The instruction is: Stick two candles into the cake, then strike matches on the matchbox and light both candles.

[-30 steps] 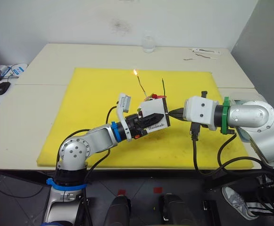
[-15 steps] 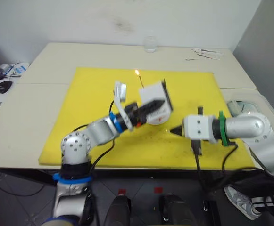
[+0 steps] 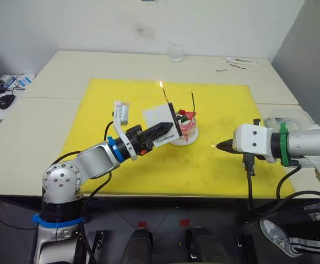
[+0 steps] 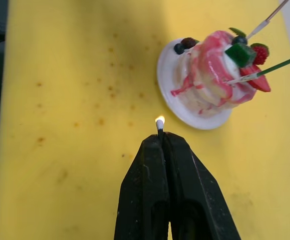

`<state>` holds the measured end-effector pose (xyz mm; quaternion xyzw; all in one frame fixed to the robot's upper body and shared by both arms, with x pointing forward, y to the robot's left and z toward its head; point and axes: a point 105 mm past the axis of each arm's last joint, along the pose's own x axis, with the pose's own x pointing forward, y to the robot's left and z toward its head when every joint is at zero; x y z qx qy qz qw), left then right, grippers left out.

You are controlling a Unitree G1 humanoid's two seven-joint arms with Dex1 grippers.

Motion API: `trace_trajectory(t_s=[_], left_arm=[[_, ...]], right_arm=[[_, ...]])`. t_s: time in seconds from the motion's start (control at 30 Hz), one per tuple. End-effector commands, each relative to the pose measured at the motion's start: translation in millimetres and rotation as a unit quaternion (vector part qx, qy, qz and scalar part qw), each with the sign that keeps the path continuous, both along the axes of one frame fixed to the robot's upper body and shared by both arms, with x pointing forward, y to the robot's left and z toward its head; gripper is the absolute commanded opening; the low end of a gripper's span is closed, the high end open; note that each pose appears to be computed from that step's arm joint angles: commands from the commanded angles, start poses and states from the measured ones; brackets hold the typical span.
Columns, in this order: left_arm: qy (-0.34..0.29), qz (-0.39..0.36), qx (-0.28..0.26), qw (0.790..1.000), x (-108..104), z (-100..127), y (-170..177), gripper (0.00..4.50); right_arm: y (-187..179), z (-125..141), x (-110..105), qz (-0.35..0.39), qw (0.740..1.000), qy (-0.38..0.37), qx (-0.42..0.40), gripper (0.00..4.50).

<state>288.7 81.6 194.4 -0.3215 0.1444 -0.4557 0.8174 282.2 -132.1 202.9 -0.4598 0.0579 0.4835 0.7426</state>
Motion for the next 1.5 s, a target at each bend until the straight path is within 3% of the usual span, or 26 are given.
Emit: trace_trajectory(t_s=[0.03,0.3,0.63,1.5], left_arm=[[-0.02,-0.012,-0.001,1.0,-4,4,-3,0.0],[-0.014,-0.015,0.01,1.0,-7,-5,0,0.0],[-0.015,-0.026,0.02,0.999,-14,-15,0,0.0],[-0.019,-0.026,0.012,0.999,-16,-16,-3,0.0]], right_arm=[[6,17,2,0.004,0.999,-0.035,0.012,0.03],[13,30,13,-0.006,0.997,-0.066,0.04,0.03],[44,74,56,-0.023,0.976,-0.174,0.13,0.03],[39,74,77,-0.049,0.972,-0.187,0.135,0.03]])
